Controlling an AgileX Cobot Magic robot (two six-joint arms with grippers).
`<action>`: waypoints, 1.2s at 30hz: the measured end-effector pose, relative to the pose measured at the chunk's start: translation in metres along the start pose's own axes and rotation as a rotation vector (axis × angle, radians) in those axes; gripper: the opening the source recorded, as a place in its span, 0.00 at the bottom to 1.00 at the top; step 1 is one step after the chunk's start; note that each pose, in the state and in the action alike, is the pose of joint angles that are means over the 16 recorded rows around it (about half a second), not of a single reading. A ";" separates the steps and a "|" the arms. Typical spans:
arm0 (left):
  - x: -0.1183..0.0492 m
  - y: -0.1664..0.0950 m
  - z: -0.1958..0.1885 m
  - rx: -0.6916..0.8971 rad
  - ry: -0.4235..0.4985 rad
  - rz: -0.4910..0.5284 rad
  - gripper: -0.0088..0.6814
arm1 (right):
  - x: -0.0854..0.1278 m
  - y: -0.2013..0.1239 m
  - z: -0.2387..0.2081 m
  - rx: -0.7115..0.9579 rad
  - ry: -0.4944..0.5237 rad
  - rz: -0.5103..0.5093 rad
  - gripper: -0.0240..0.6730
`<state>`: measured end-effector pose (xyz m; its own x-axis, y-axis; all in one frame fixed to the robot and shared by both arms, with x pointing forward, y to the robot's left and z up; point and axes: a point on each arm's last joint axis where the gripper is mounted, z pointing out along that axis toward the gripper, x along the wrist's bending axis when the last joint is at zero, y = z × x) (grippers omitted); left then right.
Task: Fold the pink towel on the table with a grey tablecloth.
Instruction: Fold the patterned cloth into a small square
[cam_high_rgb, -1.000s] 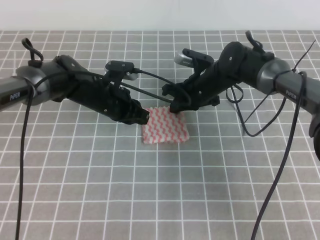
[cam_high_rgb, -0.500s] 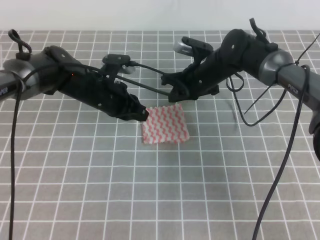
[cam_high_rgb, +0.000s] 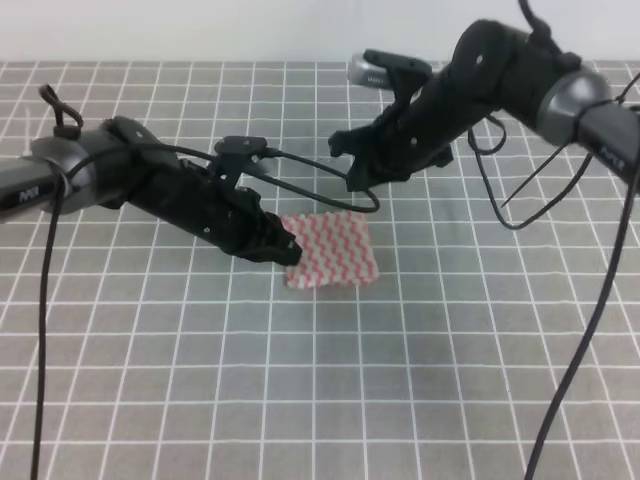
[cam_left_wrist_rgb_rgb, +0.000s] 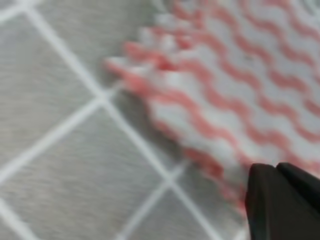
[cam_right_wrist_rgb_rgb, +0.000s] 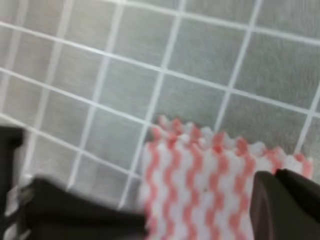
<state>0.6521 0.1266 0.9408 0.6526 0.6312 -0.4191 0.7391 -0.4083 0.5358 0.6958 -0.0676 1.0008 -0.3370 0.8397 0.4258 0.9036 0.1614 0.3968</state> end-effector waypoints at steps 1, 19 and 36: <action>0.001 0.000 0.001 -0.005 0.006 -0.002 0.01 | 0.001 0.000 -0.003 0.006 0.000 -0.004 0.01; 0.007 0.020 -0.006 -0.101 0.052 0.017 0.01 | 0.018 -0.021 -0.007 0.177 -0.008 -0.049 0.01; 0.012 0.030 -0.043 -0.175 0.070 -0.007 0.01 | 0.012 -0.040 0.022 0.222 -0.042 -0.037 0.01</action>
<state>0.6748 0.1507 0.9832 0.6298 0.6803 -0.3748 0.6994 -0.2868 0.6546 0.6616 -0.0525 0.9726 -0.3638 0.8510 0.3786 0.9285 0.2988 0.2206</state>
